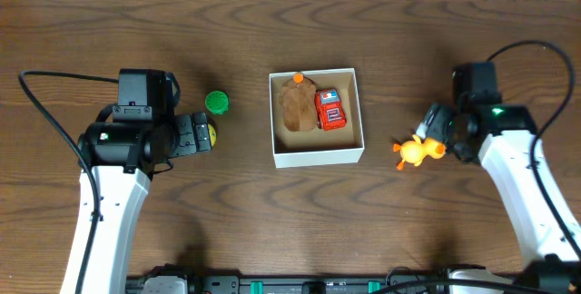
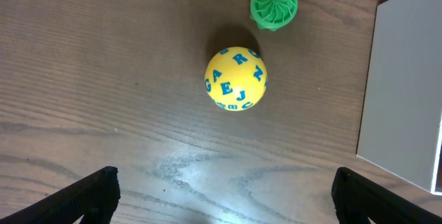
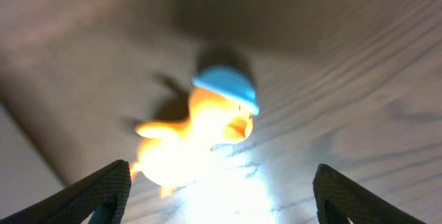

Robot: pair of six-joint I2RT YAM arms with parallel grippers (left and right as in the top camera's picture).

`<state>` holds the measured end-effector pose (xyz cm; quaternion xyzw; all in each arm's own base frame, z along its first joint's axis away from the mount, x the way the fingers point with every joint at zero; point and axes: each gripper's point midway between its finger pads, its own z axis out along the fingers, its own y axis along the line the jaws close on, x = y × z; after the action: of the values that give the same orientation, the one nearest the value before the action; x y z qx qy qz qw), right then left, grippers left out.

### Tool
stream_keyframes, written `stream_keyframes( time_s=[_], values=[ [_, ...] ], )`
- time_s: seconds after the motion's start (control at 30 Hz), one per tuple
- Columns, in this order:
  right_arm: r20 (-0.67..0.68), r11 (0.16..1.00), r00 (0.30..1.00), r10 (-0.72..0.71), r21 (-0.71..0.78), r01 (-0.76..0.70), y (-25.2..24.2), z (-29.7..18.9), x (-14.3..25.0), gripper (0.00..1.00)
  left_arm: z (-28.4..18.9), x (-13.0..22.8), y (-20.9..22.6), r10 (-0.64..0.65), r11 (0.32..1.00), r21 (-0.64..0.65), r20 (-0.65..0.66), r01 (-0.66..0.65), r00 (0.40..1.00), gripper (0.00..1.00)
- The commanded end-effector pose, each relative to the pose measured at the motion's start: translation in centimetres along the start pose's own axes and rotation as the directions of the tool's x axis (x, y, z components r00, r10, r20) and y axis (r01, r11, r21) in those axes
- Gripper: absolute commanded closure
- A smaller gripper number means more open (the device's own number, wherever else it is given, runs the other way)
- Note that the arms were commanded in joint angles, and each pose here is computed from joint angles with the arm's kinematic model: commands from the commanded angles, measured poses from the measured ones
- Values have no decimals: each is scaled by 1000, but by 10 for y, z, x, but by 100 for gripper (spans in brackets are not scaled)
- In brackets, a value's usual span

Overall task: Pack container
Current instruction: 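Move the right gripper to the yellow duck and grasp it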

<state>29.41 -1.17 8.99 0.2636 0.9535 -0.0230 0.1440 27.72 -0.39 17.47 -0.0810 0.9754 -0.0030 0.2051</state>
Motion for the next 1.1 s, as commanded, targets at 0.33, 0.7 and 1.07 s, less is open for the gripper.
stream_keyframes(
  time_s=[0.33, 0.7, 1.07],
  values=[
    [-2, 992, 995, 98, -80, -97, 4, 65, 27, 37, -4, -6, 3, 2, 1000, -14, 18, -2, 1000, 2],
    [7, 992, 995, 98, -84, -97, 5, 69, 26, 49, -4, -6, 3, 2, 1000, -14, 18, -2, 1000, 2],
    [-63, 992, 993, 97, -72, -101, 8, 94, 38, 8, -4, -6, 3, 2, 1000, -14, 18, -2, 1000, 2]
  ],
)
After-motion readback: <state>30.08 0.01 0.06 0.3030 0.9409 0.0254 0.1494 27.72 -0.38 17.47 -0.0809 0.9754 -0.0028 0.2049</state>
